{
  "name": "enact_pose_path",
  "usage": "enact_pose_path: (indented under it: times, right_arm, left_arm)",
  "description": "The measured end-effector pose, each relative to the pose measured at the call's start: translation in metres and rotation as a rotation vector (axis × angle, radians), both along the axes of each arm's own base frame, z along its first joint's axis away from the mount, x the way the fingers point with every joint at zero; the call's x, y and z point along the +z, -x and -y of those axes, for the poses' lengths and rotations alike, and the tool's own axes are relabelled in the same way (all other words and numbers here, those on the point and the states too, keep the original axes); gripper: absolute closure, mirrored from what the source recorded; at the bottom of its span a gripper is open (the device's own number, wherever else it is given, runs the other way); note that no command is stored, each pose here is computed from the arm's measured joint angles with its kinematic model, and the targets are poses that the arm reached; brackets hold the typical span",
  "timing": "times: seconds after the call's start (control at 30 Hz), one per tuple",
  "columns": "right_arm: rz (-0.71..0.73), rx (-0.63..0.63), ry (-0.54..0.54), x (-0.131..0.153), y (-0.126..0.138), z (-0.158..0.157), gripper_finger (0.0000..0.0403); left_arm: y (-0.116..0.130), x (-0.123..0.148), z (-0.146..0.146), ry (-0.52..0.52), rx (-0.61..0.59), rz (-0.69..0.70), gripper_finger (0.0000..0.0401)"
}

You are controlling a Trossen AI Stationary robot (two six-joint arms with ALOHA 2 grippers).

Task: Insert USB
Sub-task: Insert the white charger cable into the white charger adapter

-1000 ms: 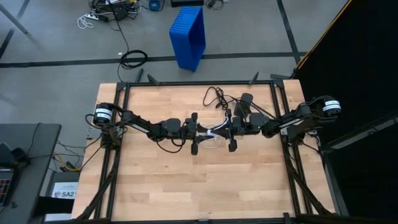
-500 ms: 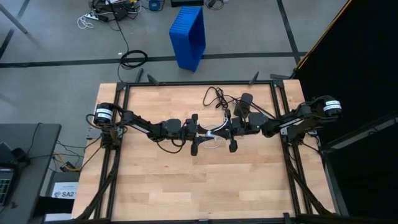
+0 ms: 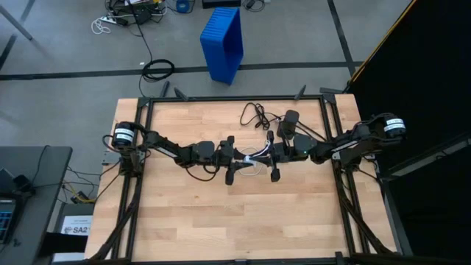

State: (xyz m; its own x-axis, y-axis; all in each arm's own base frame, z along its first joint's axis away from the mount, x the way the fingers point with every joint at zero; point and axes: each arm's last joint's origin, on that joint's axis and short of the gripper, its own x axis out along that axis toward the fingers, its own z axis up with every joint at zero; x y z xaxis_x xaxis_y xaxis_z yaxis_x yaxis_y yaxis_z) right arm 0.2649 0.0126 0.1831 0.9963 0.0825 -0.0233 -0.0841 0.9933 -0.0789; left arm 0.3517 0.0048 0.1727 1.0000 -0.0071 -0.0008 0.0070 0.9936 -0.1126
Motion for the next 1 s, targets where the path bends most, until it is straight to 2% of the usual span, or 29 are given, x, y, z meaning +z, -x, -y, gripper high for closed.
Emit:
enact_pose_path:
  times: [0.3, 1.0]
  right_arm:
    - [-0.01, 0.011, -0.007, -0.0013, 0.0002, -0.0004, 0.0403]
    - [-0.063, 0.033, -0.028, -0.0066, 0.0005, -0.0011, 0.0403]
  left_arm:
    - [0.0, 0.0001, -0.0026, 0.058, 0.006, 0.0, 0.0331]
    - [-0.0034, 0.0, -0.005, 0.019, 0.022, -0.034, 0.0331]
